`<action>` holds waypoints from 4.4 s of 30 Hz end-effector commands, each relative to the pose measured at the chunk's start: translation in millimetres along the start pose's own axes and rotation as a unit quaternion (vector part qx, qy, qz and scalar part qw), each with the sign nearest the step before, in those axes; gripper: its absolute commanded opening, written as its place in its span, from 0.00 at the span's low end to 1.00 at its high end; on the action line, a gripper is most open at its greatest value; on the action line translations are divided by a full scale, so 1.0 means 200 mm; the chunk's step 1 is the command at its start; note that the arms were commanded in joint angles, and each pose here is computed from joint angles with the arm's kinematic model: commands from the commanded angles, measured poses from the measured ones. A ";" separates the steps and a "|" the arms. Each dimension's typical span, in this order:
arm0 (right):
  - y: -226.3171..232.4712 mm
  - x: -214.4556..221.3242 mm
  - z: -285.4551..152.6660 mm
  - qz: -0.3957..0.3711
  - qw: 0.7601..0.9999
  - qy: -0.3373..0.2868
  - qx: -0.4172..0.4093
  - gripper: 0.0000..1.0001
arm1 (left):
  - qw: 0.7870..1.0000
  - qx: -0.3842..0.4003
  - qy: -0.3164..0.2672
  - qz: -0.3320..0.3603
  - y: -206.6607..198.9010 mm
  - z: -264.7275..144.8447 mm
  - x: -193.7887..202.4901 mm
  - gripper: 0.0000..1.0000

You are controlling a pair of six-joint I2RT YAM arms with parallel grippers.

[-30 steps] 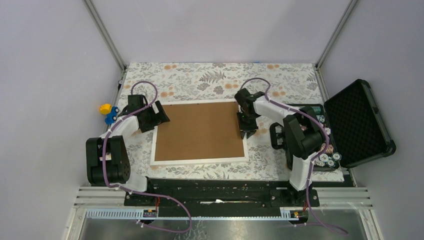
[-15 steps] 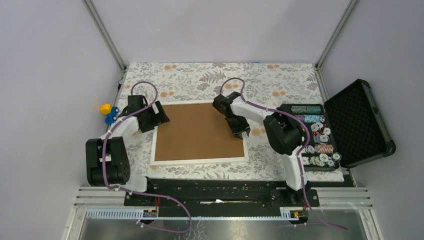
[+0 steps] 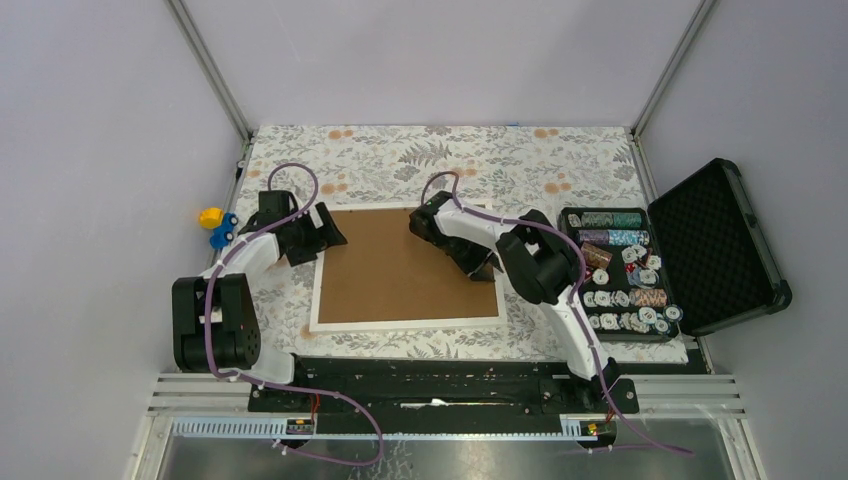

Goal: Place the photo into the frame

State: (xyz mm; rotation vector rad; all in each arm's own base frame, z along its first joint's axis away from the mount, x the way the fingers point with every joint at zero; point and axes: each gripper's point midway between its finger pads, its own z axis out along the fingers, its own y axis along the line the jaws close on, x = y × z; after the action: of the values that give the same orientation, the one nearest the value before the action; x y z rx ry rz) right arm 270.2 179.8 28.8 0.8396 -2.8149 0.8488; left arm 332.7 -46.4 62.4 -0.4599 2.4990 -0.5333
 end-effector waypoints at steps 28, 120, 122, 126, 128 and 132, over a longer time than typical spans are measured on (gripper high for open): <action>-0.16 -0.02 -0.16 0.292 0.818 -0.243 -0.433 0.99 | 0.975 -0.040 -0.070 -0.207 0.13 -0.20 0.06 0.99; -0.45 -0.32 -0.07 0.398 0.669 -0.261 -0.572 0.76 | 0.997 0.027 0.057 -0.037 -0.15 -0.02 -0.07 0.99; -0.46 -0.31 -0.05 0.400 0.663 -0.257 -0.578 0.65 | 0.997 0.027 0.061 -0.032 -0.14 0.00 -0.09 0.99; -0.41 -0.32 -0.03 0.395 0.650 -0.251 -0.599 0.48 | 0.996 0.042 0.063 -0.051 -0.15 0.07 -0.10 0.99; -0.39 -0.31 0.00 0.397 0.654 -0.246 -0.594 0.47 | 0.992 0.078 0.069 -0.065 -0.21 0.11 -0.09 0.99; -0.35 -0.29 0.04 0.397 0.659 -0.230 -0.597 0.47 | 0.988 0.098 0.087 -0.075 -0.22 0.16 -0.07 0.99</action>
State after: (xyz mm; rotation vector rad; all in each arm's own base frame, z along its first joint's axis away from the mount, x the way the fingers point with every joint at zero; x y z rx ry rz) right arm 364.4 148.0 49.1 -0.5473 -3.0993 -1.3787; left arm 360.9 -73.9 60.9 -0.5842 2.5965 -0.7719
